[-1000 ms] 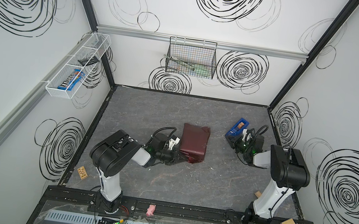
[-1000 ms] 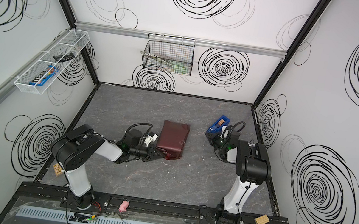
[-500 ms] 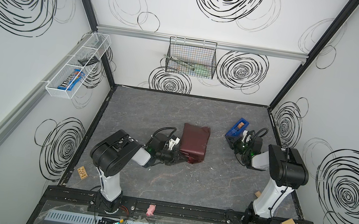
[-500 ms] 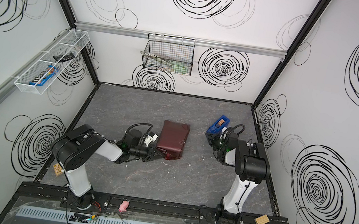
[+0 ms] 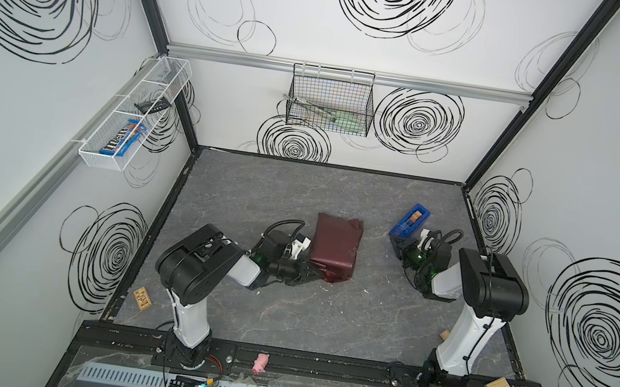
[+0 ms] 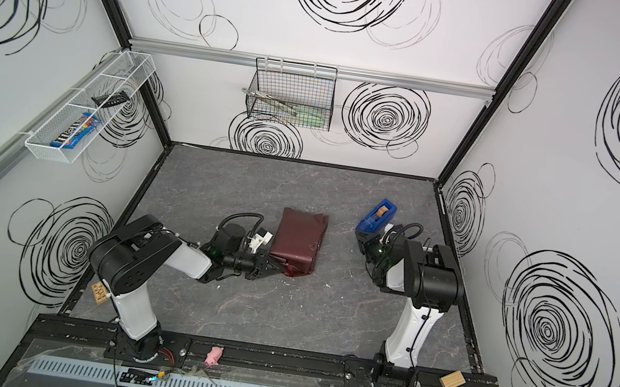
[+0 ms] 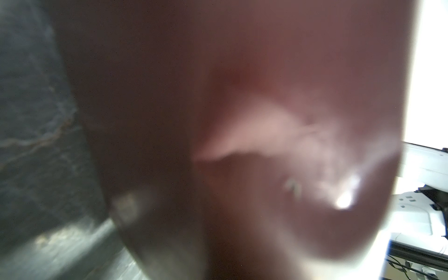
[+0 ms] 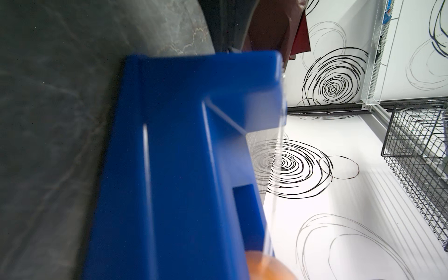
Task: Wrap a gift box in wrapping paper
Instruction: Tear off the tape with the cutter.
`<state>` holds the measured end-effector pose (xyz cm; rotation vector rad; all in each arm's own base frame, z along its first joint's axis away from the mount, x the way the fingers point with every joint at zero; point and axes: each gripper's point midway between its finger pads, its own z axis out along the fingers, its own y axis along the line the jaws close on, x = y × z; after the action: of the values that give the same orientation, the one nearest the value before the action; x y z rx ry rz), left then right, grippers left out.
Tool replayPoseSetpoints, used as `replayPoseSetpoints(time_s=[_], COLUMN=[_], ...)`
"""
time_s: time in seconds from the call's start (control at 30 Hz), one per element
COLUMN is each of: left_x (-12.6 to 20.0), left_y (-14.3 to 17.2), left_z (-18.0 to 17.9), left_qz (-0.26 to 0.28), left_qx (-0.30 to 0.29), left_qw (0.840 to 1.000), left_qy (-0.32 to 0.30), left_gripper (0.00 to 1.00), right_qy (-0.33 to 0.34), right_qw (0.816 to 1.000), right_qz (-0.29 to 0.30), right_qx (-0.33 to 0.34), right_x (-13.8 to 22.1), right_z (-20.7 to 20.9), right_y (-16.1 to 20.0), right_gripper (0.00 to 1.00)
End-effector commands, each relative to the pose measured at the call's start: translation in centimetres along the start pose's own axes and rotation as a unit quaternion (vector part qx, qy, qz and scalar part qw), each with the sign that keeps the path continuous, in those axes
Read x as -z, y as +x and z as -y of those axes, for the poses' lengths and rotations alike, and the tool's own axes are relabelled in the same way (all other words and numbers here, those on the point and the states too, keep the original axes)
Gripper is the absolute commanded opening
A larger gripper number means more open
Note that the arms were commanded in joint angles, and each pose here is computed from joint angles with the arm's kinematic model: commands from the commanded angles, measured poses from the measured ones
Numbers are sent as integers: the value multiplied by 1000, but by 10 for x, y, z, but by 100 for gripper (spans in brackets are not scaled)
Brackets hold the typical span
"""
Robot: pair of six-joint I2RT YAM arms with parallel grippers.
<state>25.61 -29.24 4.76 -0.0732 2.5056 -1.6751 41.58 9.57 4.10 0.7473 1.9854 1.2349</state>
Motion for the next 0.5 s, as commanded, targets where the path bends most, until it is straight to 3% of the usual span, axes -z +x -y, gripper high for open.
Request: replayPoseSetpoints(time_s=[0.0,0.3,0.47], left_x=[-3,-3,-3], left_y=[-1,-1,-2], left_z=[7,7,9], left_qz=[-3,-4,-4], left_qx=[-20,-20,-22], left_qw=[1000,1000,1000], left_qy=[15,14,15], left_gripper=[0,0,0], right_qy=[31,-40,-50], right_qw=[992,989,992], right_qz=[-101,-124,-116], right_qx=[-64,-67,-30], right_x=[2,-6,1], right_z=[37,19,4], right_y=[63,80,77], right_gripper=[0,0,0])
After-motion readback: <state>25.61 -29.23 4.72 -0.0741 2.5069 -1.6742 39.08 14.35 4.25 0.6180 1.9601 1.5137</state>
